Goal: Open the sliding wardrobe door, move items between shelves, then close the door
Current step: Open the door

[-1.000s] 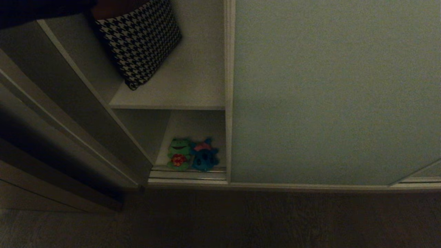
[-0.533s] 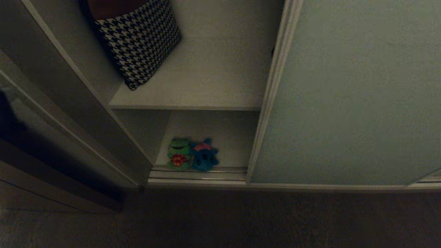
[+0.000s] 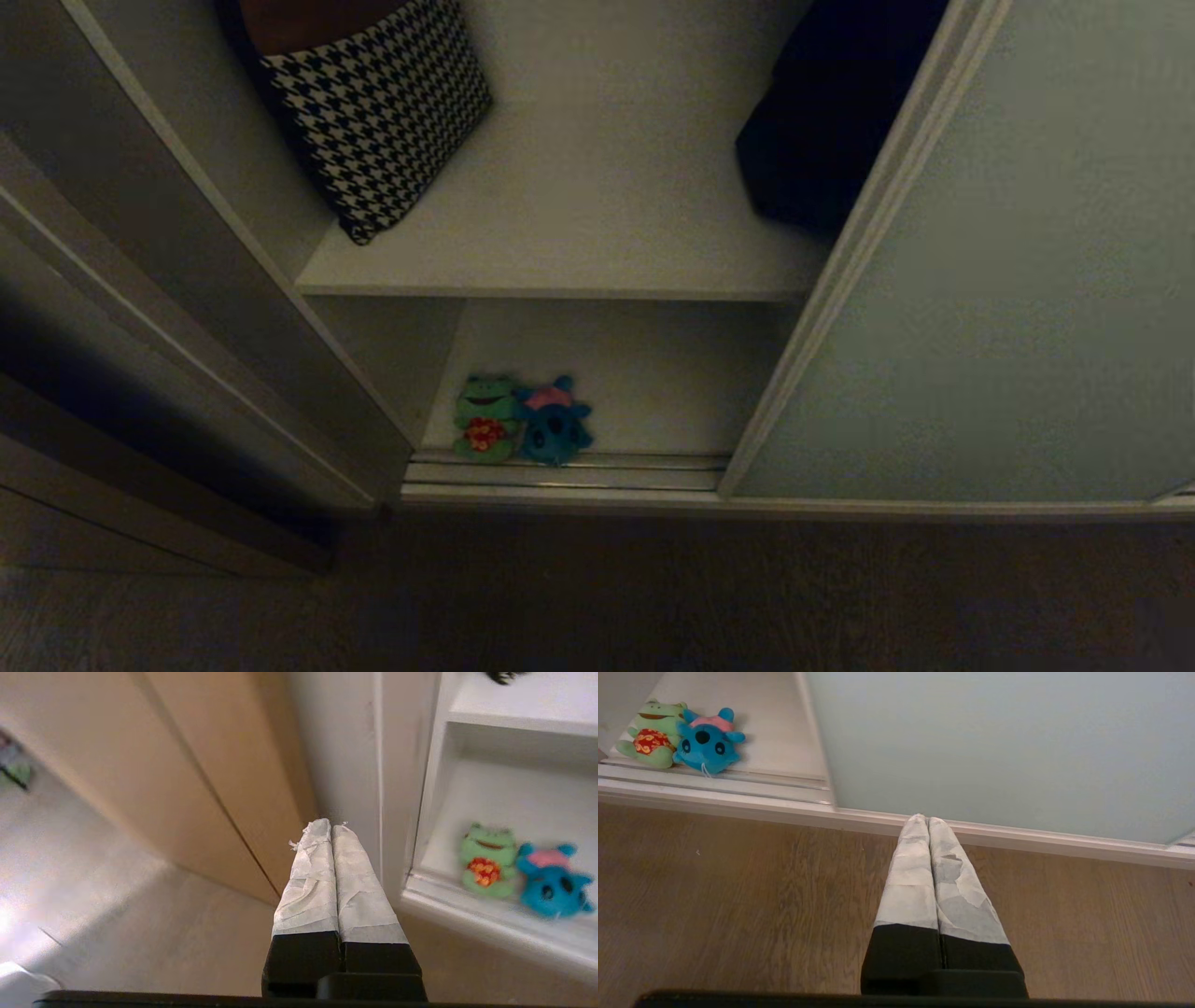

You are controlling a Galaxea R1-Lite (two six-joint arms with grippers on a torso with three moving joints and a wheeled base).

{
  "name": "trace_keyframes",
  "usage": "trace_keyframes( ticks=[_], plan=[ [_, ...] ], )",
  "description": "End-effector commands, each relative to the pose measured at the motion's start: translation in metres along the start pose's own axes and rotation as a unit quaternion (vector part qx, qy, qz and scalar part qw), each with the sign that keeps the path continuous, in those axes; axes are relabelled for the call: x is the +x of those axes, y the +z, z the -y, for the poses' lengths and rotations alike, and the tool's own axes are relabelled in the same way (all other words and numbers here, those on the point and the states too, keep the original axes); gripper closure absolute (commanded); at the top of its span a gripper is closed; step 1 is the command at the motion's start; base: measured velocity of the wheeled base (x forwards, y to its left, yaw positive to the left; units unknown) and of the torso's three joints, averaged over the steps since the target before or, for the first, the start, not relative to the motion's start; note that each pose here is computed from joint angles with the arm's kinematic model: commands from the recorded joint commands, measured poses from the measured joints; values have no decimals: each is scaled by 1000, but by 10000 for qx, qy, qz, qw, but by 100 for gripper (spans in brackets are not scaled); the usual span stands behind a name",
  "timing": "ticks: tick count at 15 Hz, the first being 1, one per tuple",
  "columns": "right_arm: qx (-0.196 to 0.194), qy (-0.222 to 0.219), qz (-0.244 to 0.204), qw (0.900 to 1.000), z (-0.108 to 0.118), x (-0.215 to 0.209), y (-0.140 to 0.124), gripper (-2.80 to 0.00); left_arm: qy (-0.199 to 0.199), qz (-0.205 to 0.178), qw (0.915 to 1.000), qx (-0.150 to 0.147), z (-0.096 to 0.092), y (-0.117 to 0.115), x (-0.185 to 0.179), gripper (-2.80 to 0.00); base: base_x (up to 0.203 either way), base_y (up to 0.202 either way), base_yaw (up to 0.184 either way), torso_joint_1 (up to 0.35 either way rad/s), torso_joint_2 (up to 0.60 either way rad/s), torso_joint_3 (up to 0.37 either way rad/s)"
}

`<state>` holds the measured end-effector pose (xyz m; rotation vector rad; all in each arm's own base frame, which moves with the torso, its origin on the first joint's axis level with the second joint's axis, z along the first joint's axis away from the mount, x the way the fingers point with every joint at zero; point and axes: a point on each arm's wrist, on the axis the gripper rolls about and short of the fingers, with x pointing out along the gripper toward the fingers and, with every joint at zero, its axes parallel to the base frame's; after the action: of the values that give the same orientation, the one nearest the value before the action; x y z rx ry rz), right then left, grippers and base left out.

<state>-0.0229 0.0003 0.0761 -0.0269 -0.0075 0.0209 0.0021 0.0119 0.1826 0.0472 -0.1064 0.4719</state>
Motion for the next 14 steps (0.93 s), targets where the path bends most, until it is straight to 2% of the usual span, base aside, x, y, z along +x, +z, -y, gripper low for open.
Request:
trace_keyframes(
  ticks=[1,5,8,10,12,14],
  plan=[
    [-4,10,-5,10000,0,0,0,0,91,157,9994,-280,-4,-26,-11,0,0,0,0,0,0,0],
    [-4,10,-5,10000,0,0,0,0,-554,-291,9980,-130,3,-69,-10,0,0,0,0,0,0,0],
    [-4,2,-6,10000,0,0,0,0,-682,-513,9963,-43,4,-74,-10,0,0,0,0,0,0,0],
    [-4,10,-2,10000,0,0,0,0,-1057,-657,9922,47,6,-77,-11,0,0,0,0,0,0,0],
    [-4,6,-4,10000,0,0,0,0,-1577,-645,9854,26,8,-78,-12,0,0,0,0,0,0,0],
    [-4,3,-1,10000,0,0,0,0,-1768,-491,9830,-41,6,-81,-20,0,0,0,0,0,0,0]
  ],
)
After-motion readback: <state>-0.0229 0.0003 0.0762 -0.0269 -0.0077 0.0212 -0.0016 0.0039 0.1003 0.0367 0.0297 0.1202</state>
